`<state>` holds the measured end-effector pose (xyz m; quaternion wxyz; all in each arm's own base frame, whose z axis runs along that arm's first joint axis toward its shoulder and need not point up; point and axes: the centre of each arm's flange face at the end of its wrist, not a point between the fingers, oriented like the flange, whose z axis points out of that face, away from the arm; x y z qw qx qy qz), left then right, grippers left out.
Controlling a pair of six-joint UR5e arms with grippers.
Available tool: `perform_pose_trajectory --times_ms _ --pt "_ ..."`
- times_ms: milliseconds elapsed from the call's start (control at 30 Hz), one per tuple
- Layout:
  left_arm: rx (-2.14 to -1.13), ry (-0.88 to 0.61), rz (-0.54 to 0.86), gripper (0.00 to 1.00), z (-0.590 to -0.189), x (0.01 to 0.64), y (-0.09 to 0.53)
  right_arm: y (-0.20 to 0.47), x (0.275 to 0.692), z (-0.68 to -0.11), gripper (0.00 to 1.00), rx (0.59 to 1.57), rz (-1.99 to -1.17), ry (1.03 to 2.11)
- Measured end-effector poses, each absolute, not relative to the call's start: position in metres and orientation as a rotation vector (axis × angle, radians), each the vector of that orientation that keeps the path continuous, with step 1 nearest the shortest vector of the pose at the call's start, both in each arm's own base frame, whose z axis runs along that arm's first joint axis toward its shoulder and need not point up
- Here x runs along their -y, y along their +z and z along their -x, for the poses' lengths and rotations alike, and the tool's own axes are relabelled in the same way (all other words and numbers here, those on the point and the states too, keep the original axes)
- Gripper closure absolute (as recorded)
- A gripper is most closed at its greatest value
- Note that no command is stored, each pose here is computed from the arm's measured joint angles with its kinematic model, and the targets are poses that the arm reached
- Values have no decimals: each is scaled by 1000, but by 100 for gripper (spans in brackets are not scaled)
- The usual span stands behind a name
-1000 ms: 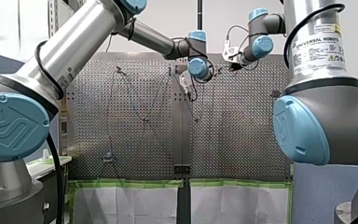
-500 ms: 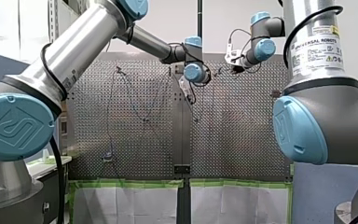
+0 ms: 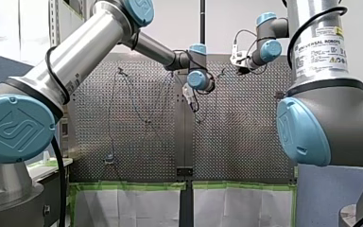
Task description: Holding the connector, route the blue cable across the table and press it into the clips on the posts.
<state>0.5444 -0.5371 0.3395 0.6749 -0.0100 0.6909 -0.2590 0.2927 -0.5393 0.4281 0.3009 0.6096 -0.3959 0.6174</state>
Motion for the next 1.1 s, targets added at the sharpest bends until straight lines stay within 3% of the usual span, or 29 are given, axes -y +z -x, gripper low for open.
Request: perform_pose_trajectory --times_ms 67,467,767,1100 --pt "-1563 -577 20 0 -541 538 339 428 540 -293 100 1050 -1618 1637" --pt "-1625 -505 29 0 -519 534 347 427 539 -293 100 1048 -1620 1634" --pt "-1679 -519 -82 0 -477 539 360 427 539 -293 100 1047 -1621 1635" --pt "-1634 -521 -70 0 -453 529 381 427 539 -293 100 1050 -1622 1633"
